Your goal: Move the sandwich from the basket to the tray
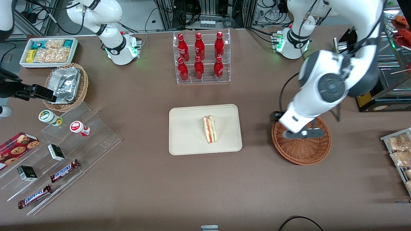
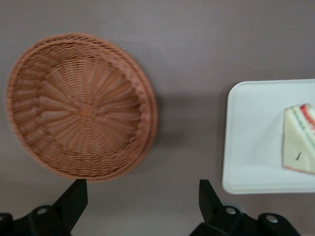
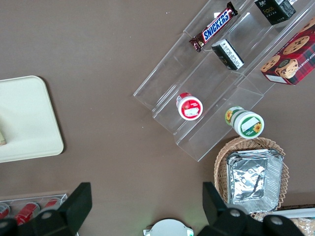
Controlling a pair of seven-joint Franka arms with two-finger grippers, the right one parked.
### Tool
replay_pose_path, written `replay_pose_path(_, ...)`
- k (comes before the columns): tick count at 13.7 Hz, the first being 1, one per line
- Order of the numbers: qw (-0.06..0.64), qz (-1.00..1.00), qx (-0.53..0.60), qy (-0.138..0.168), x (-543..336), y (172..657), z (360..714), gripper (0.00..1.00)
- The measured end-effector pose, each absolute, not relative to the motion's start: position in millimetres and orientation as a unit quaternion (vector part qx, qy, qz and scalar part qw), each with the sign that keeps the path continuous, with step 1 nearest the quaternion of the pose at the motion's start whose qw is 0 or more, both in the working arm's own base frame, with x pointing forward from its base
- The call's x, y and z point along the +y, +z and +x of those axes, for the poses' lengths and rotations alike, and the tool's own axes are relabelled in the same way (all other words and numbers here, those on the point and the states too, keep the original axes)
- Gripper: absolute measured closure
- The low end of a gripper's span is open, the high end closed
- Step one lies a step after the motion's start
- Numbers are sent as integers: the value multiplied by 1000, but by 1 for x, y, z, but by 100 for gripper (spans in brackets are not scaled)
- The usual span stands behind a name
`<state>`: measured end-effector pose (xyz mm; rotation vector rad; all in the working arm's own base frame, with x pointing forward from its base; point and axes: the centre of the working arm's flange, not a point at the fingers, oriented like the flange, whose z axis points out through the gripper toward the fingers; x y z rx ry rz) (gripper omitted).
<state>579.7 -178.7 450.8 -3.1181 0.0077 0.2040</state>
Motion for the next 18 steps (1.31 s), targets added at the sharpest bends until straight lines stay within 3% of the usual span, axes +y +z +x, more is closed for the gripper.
replay_pose_path(7,-14,-996,28,85,-47,519,557,0)
replay_pose_path(14,-8,-997,20,79,-36,572,522,0)
replay_pose_path(18,-8,-997,26,65,-40,589,520,0)
